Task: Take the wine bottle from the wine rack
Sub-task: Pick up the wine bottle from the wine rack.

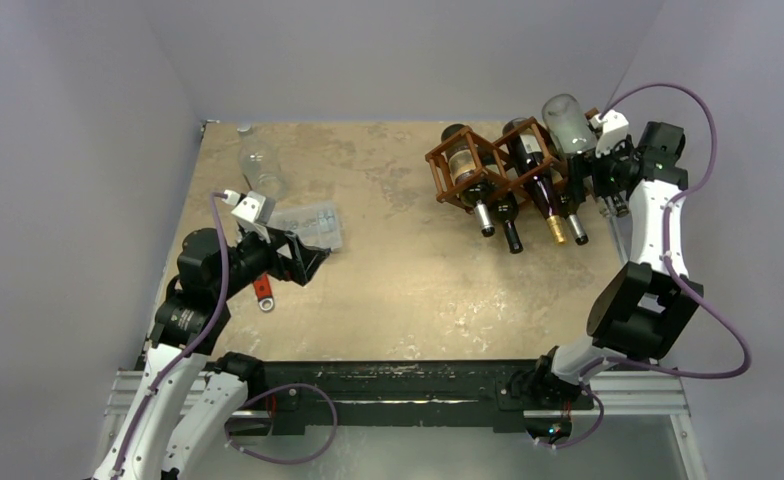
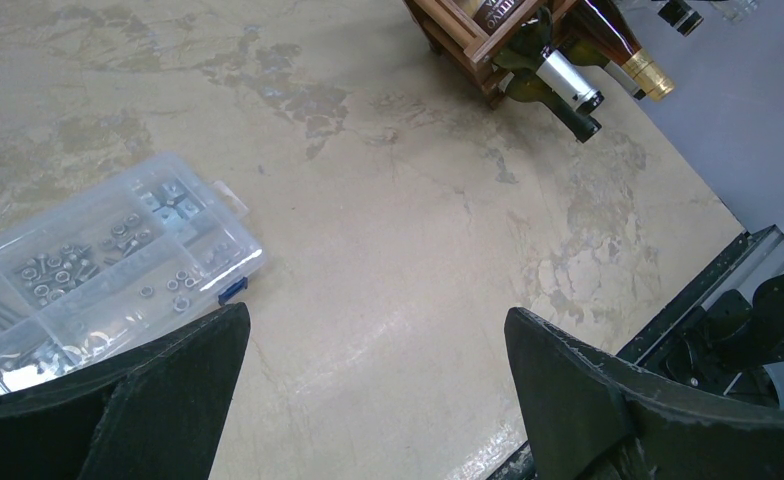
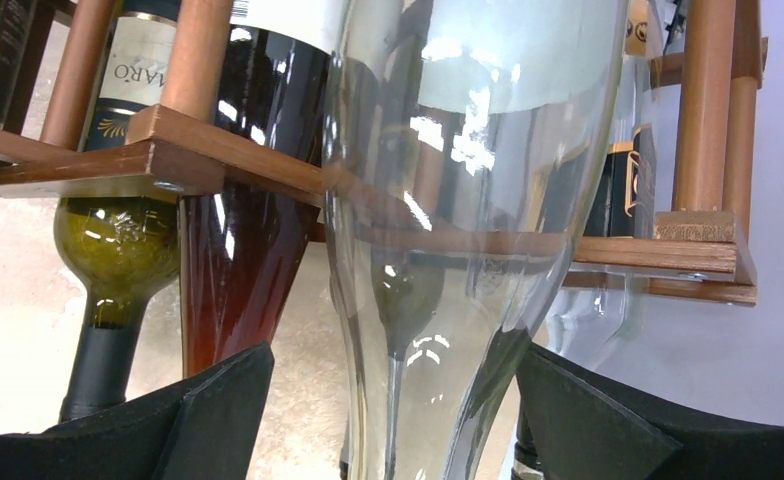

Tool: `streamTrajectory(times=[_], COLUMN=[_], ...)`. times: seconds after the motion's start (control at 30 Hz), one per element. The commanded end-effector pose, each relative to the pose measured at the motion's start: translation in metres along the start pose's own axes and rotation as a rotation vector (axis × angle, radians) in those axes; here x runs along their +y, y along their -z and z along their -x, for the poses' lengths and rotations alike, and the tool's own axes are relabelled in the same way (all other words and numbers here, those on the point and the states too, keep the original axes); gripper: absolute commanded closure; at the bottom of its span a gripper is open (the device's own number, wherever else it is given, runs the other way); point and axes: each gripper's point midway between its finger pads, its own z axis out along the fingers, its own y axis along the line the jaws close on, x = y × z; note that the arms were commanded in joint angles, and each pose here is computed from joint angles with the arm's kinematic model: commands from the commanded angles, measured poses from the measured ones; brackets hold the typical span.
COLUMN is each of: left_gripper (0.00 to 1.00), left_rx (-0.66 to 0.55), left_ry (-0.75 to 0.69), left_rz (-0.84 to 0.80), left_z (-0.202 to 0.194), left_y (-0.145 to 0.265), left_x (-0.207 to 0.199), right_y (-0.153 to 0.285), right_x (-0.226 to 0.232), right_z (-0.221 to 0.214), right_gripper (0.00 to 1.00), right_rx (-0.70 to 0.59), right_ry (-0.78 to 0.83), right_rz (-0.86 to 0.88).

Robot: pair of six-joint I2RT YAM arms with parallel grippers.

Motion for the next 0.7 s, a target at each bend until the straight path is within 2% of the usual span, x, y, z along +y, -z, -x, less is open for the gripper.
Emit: streamTrajectory(times=[0.0,0.47,0.67], left_gripper=[0.0,0.0,0.0], left_rx=[-0.015,-0.017,-0.018], left_ry=[-0.012,-0.012,-0.014], left_rz=[-0.024,-0.022,-0.02], left_z=[0.0047,0.0052,0.0052], left_y=[-0.0002,0.0,0.0], left_x=[-0.0048,-0.0047,-0.0043], right_y=[0.0005,-0.0036,-0.0052], right_x=[-0.0141,-0.0209,-0.0198], right_z=[0.0084,0.0023,-0.0001], right_gripper=[0.08,0.27,0.4], right_rx=[-0.021,-0.006,-0.008], right_ry=[-0.013,-0.025,-0.036], right_rz=[-0.06,-0.086,-0.073])
